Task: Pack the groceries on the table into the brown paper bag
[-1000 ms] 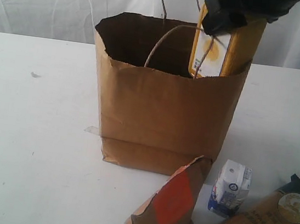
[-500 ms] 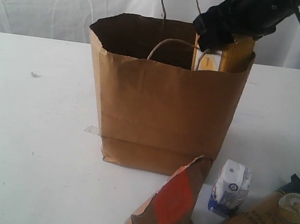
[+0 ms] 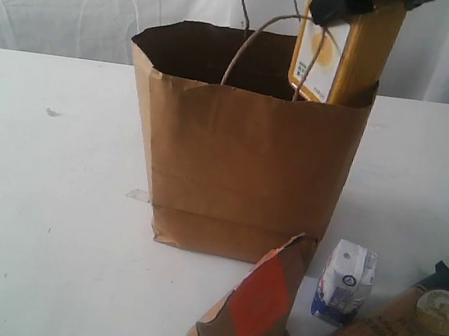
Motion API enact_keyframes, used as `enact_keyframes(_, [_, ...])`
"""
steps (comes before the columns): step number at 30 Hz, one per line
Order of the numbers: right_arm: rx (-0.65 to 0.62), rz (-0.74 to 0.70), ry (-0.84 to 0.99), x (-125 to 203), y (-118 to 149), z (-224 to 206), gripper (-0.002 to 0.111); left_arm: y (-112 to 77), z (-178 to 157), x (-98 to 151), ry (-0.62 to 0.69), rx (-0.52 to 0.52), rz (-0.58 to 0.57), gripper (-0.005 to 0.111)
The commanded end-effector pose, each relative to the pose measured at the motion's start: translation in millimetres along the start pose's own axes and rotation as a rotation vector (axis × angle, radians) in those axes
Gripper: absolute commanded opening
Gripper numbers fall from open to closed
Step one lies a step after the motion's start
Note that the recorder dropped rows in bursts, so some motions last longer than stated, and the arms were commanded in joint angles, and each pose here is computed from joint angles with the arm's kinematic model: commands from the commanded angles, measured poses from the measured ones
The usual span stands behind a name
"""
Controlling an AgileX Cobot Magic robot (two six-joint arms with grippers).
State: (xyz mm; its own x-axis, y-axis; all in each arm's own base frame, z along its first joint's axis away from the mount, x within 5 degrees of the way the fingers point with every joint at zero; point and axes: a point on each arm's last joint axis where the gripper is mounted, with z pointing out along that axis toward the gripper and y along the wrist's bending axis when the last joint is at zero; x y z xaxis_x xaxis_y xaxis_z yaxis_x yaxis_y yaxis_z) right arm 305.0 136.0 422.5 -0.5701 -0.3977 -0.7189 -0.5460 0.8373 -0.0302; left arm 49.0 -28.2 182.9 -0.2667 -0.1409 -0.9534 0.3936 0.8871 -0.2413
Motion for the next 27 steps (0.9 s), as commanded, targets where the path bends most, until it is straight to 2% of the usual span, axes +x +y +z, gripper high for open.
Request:
enact_keyframes(1, [0.007,0.002,-0.081,-6.8,1.8,-20.5,0.0,0.0,0.0,1.2,0.003,0.001,-0.01,0.0])
enact_keyframes(18, [0.014,-0.012,-0.175,-7.8,6.9,-60.2,0.0,0.0,0.0,1.2,0.003,0.001,-0.01,0.0])
enact_keyframes(27, [0.0,-0.004,-0.099,-6.9,4.1,-32.5,0.0,0.0,0.0,1.2,0.003,0.001,-0.01,0.0])
